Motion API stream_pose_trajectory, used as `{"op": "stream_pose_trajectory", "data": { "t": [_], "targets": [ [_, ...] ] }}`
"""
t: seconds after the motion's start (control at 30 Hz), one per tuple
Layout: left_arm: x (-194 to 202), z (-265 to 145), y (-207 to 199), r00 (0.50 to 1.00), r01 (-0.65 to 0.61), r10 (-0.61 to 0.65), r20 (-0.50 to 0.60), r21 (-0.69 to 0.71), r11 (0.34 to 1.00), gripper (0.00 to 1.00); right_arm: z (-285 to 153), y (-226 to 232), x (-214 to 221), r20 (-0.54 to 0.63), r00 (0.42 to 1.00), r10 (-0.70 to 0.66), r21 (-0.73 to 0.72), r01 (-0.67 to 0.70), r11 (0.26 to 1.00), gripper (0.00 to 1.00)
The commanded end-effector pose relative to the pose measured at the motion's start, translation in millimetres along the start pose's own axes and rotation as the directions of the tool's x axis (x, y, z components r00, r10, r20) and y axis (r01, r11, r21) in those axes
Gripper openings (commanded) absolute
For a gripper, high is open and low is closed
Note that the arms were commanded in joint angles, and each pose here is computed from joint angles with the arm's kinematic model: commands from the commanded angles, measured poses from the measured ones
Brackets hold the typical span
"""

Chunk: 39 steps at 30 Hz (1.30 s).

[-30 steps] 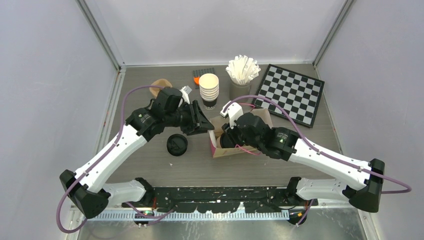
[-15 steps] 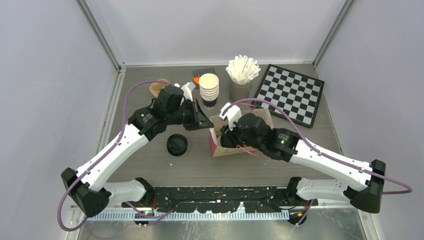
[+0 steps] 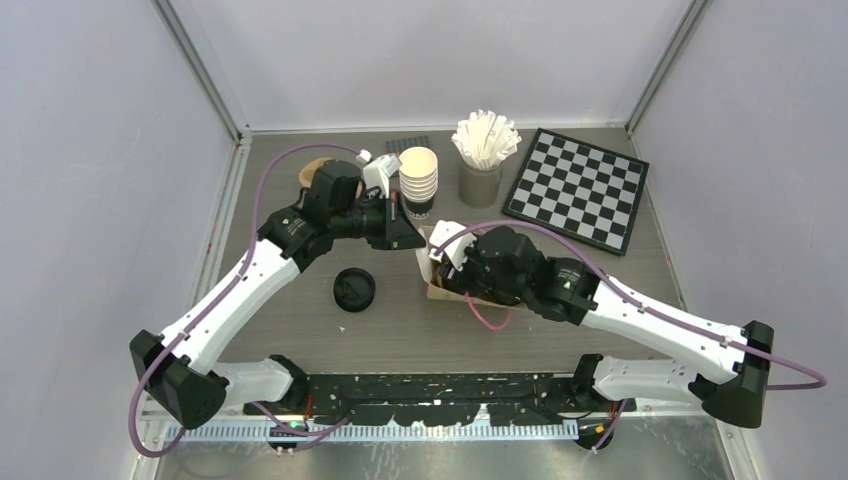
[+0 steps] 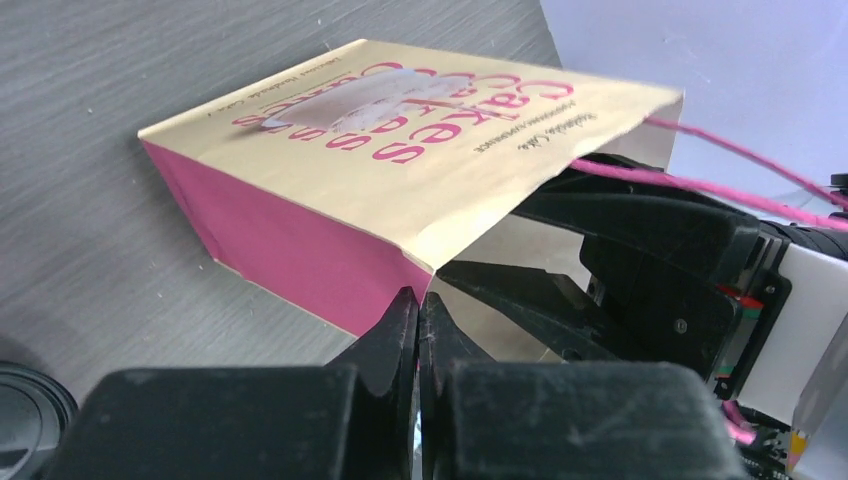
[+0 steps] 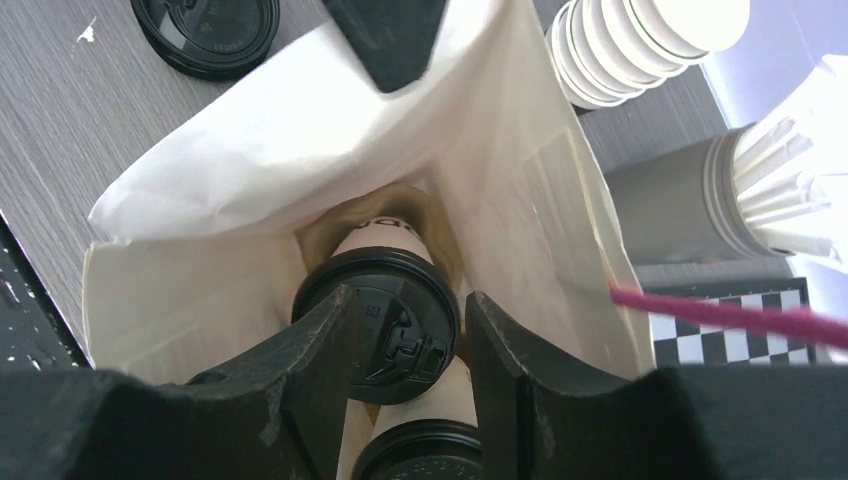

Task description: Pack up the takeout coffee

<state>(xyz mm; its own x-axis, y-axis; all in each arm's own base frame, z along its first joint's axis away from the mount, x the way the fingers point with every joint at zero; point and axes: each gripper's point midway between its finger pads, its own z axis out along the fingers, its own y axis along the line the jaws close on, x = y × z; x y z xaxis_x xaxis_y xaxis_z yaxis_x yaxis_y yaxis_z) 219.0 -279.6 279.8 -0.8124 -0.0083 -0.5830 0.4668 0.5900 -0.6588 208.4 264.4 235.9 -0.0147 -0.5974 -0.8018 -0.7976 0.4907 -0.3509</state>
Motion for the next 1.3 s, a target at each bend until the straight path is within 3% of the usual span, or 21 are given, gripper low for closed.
{"op": "stream_pose_trajectory", "data": {
  "t": [0.0,0.37,1.0,1.27],
  "targets": [
    [-25,-5,-22,0.988,-0.148,0.141,0.061,0.124,0.981,0.00,-2,-8,-29,0.066,0.995,-0.078,-0.019,0.079,0.997,0.49],
    [-24,1,-23,0.988,-0.151,0.151,0.013,0.153,0.977,0.00,3,3,-9,0.023,0.995,-0.096,-0.067,0.098,0.993,0.47],
    [-40,-5,-29,0.940,-0.330,0.309,0.143,0.163,0.930,0.00,7,6,10,0.012,0.985,-0.171,-0.068,0.171,0.983,0.46],
    [-14,-7,-17,0.980,-0.198,0.190,0.063,0.149,0.969,0.17,9,13,17,-0.001,0.990,-0.139,-0.089,0.138,0.986,0.45]
  ]
}}
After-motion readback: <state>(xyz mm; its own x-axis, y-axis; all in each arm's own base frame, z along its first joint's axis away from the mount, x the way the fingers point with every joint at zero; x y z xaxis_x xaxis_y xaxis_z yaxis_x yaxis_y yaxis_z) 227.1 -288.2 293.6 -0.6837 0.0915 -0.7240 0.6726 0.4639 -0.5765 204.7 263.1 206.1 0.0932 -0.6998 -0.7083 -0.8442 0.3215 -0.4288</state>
